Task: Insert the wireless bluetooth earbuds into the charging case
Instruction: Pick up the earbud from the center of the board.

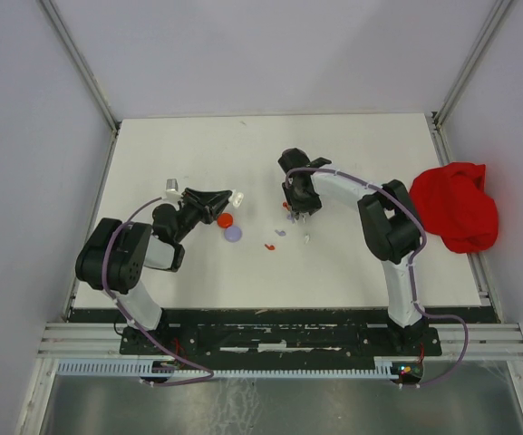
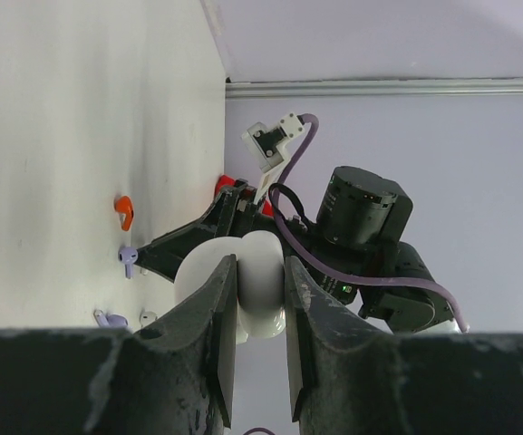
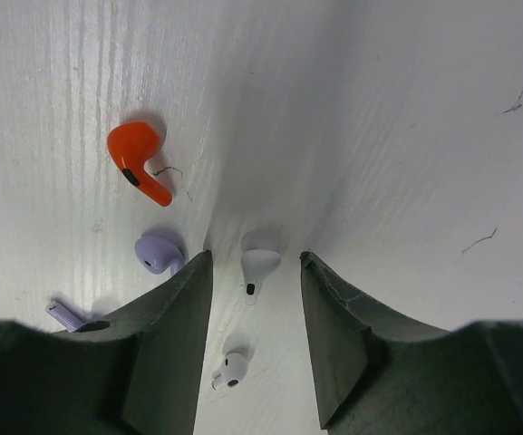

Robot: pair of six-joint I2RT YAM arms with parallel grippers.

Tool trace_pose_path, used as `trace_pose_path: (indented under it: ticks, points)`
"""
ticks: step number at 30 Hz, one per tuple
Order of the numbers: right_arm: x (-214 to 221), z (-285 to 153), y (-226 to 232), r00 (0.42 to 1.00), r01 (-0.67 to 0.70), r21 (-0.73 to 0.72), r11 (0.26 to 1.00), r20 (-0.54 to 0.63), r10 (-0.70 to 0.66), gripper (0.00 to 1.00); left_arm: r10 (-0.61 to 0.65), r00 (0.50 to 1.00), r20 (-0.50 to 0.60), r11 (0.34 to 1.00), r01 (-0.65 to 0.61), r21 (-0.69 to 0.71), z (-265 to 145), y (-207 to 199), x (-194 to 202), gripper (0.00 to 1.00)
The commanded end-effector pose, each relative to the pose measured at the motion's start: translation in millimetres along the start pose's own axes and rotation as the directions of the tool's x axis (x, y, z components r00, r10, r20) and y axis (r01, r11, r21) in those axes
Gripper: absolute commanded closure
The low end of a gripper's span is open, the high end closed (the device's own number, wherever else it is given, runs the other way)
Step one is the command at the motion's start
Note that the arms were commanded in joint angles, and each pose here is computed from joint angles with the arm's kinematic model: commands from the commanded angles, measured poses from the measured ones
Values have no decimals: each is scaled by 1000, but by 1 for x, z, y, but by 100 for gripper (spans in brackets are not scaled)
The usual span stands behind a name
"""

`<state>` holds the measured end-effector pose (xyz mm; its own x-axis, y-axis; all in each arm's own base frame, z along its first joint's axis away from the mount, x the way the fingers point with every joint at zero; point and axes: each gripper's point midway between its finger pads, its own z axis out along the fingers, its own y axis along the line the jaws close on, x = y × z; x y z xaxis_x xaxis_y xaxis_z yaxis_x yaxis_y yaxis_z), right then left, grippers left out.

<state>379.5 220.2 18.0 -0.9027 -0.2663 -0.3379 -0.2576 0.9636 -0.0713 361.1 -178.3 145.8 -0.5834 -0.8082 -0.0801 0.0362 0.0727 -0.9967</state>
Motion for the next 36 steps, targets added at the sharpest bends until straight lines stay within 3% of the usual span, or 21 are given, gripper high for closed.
trace_pose_path:
  ticks: [1, 25, 36]
  points:
    - [-10, -4, 2, 1000, -4, -23, 1000, 13, 4, 49, 7, 1000, -10, 997, -6, 74, 2, -18, 0, 97]
    - [-8, 5, -2, 999, -33, -57, 998, -24, 32, 57, 2, 1000, -8, 997, -1, 76, 4, -17, -2, 97]
    - [-4, 6, -2, 999, -37, -66, 997, -38, 34, 66, 0, 1000, -8, 998, 0, 70, 4, -15, -2, 97]
